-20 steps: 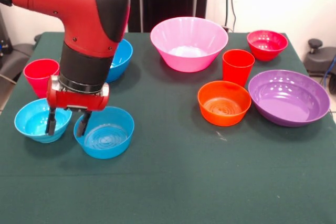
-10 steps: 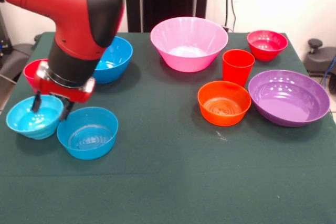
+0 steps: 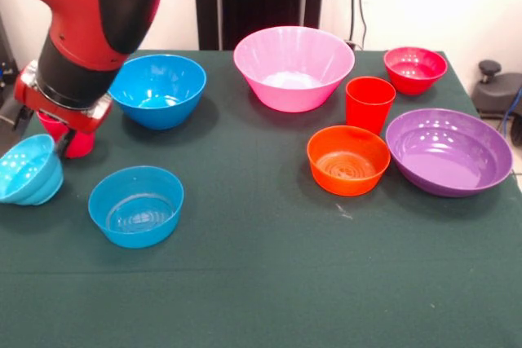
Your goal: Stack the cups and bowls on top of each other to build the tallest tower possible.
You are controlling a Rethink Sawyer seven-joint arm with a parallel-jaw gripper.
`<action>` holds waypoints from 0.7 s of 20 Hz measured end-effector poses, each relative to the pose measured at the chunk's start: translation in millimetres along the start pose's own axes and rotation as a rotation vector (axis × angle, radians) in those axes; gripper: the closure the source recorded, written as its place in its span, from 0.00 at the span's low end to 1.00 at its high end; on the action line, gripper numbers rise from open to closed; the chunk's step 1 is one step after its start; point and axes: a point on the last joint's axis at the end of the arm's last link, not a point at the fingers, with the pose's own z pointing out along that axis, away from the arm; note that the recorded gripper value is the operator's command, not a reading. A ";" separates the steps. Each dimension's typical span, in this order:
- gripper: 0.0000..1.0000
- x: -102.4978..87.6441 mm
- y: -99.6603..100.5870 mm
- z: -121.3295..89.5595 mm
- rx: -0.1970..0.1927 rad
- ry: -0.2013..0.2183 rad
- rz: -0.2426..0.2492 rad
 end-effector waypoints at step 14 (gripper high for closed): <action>0.00 4.3 -0.3 -0.9 -0.099 0.017 0.116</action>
